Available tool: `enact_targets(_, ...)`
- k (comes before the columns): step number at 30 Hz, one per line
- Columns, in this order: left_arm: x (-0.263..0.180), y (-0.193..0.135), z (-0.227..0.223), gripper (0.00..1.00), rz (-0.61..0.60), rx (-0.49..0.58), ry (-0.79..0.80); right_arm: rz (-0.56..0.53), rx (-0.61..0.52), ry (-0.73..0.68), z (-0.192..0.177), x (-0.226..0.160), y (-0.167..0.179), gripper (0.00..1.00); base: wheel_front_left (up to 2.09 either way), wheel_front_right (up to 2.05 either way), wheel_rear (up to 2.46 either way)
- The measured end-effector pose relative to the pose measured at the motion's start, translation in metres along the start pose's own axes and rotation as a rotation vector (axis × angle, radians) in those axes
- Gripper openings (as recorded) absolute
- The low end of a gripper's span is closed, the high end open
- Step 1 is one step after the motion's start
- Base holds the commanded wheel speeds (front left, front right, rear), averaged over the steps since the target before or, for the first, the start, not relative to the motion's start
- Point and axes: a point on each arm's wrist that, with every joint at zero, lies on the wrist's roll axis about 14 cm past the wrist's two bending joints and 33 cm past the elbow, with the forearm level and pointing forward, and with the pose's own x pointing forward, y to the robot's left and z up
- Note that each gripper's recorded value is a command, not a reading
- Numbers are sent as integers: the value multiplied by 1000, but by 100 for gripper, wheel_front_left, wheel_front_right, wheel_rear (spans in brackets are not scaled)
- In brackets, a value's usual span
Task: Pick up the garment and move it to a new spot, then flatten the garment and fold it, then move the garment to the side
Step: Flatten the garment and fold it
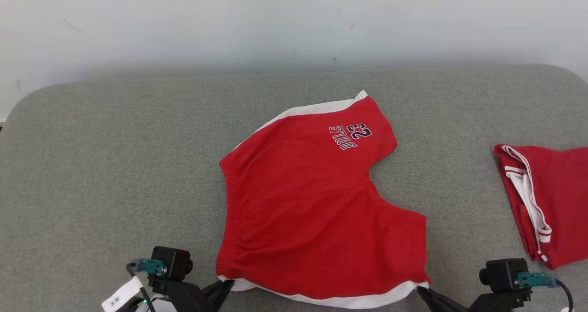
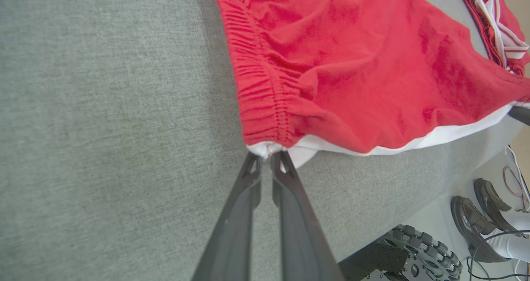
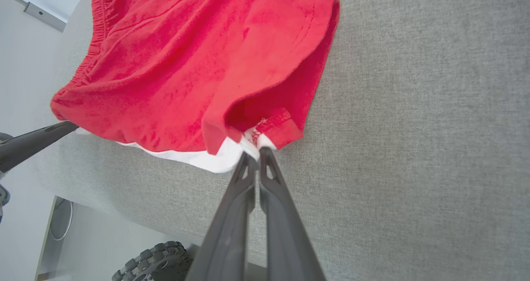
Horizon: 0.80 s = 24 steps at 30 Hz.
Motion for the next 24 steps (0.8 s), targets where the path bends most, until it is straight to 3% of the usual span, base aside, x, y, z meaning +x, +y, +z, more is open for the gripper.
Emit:
enact_targets(6,-6,2,10,0,-1,3,-39,86,-5,-100,31,-11,17,0,0,0,0)
enact_targets(17,9,-1,69,0,-28,53,-126,140,-40,-345,141,1,34,0,0,0,0)
enact_targets(24,23,0,98,0,-32,56,-153,126,-46,-320,159,28,32,0,0,0,0)
